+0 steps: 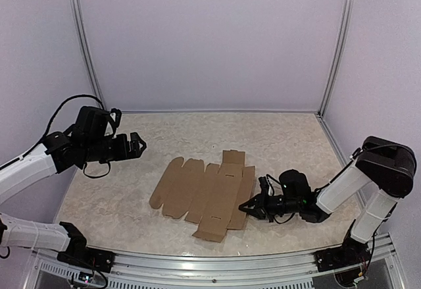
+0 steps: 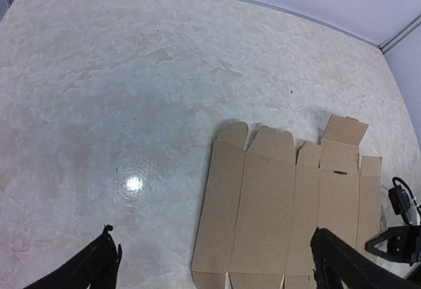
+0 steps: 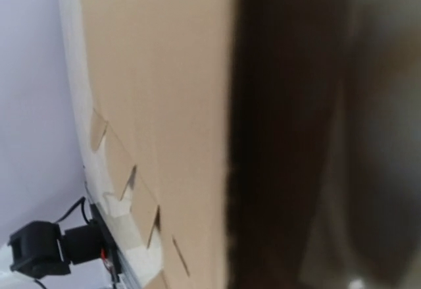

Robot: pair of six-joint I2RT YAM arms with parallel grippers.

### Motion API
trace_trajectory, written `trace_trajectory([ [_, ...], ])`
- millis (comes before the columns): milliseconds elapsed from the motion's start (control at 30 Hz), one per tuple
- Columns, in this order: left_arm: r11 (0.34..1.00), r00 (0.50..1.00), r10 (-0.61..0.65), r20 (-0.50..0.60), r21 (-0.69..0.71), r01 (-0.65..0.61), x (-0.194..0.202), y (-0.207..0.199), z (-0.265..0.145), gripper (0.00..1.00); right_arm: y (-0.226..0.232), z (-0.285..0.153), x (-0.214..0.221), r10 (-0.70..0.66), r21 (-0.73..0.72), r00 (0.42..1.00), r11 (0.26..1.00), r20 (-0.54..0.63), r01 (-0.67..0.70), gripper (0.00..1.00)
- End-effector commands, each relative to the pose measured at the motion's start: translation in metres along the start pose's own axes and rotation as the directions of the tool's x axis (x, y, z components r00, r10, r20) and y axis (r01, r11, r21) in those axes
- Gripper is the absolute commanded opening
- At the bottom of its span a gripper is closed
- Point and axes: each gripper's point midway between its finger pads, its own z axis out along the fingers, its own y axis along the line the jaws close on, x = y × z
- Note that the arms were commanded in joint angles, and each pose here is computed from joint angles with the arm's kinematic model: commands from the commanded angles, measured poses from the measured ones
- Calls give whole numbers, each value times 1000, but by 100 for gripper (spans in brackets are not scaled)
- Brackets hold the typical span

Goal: Fold the paper box

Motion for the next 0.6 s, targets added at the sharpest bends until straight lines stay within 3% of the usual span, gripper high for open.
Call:
trace_trajectory([
  [0,1000,1000,16,24,4,-17,-8,-3,-10,99,16,-3,-6,-88,28,996,996,23,87,0],
  [267,999,999,32,37,-5,-32,-13,-1,-21,99,54,-8,-17,-293,85,956,952,-4,292,0],
  [433,999,998,43,49,0,-43,-17,-2,-30,99,77,-14,-24,-483,161,867,852,-123,497,0],
  [567,999,997,51,52,-4,-51,-18,-2,-33,99,81,-22,-35,-539,224,813,783,-221,580,0],
])
